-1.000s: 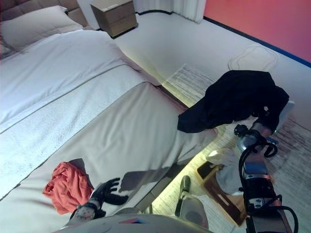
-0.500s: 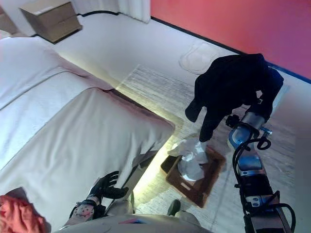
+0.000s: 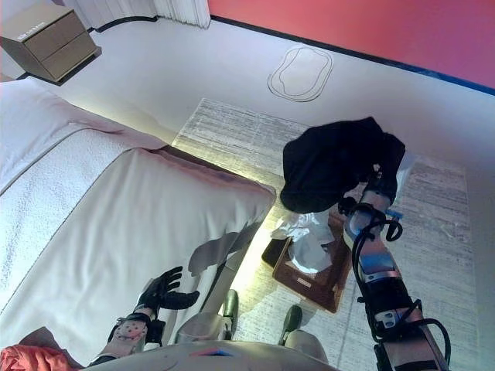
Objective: Pick up the clothes from the bed and place them into the basket
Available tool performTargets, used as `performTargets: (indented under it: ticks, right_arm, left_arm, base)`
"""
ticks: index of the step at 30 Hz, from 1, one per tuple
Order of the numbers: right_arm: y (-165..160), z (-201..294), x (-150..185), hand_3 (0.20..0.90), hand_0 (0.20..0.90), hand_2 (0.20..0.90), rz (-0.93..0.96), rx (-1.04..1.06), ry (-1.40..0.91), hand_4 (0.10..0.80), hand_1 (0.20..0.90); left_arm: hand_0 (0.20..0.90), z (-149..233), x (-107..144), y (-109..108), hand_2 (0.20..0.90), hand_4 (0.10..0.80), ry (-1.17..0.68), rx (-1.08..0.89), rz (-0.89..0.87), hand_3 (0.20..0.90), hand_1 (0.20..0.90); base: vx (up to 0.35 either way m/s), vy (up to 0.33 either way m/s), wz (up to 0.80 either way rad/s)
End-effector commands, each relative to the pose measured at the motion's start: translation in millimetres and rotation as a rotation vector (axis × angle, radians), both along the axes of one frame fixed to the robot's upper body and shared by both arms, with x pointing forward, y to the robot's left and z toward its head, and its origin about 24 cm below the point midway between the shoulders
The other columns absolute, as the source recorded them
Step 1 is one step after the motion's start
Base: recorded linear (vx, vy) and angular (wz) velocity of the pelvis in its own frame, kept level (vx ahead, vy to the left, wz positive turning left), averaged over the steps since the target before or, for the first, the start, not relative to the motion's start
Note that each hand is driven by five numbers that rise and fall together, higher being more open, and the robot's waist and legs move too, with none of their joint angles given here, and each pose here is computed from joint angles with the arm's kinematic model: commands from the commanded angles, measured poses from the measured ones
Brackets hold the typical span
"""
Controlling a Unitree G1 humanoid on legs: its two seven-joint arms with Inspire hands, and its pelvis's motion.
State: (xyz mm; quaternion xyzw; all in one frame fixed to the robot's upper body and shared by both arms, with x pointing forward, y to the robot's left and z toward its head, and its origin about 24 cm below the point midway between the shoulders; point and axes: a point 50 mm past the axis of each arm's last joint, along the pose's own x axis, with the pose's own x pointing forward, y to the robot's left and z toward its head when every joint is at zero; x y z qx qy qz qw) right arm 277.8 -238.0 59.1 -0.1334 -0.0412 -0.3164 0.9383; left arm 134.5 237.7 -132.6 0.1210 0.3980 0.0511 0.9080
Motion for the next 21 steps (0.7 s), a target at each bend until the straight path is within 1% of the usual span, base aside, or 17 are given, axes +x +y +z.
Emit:
performTargets:
  ticks: [1,3,10,13,18,21]
  right_arm:
    - [-9.7,45.5,8.0,0.2,0.3,0.3,-0.032,-0.046,-0.236,0.1,0.3]
    - [-14.3,29.1,4.2,0.2,0.3,0.3,-0.07,-0.026,-0.175,0.1,0.3]
    - [-21.0,-5.7,-7.7,0.2,0.3,0.3,-0.138,0.009,-0.04,0.1,0.3]
    - [-22.3,-23.1,-11.2,0.2,0.3,0.3,-0.12,0.035,0.051,0.1,0.3]
    - [-20.9,-55.3,-18.3,0.2,0.3,0.3,-0.075,0.001,0.238,0.1,0.3]
    - [-23.2,-74.5,-25.3,0.2,0.3,0.3,-0.084,0.011,0.341,0.1,0.3]
  left_arm:
    - [0.9,-0.7,-5.9,4.2,0.9,0.8,-0.01,0.021,0.005,0.9,0.9]
    - [0.9,-2.2,-10.1,3.7,0.9,0.8,-0.002,0.019,0.001,0.9,0.9]
    - [0.9,-4.9,-17.7,-1.5,0.9,0.8,0.013,0.016,-0.024,0.9,0.9]
    - [0.9,-5.0,-19.5,-0.8,0.9,0.8,0.016,0.018,-0.035,0.9,0.9]
    - [0.9,-4.0,-19.1,0.2,0.9,0.8,0.016,0.023,-0.057,0.9,0.9]
    - [0.9,-3.1,-16.8,-1.1,0.9,0.8,0.012,0.02,-0.077,0.9,0.9]
  base:
    - [0.0,0.0,0.0]
    - [0.011,-0.04,0.0]
    - [-0.008,-0.06,0.03]
    - [-0.005,-0.038,0.09]
    - [0.013,-0.037,0.07]
    - [0.007,-0.011,0.02]
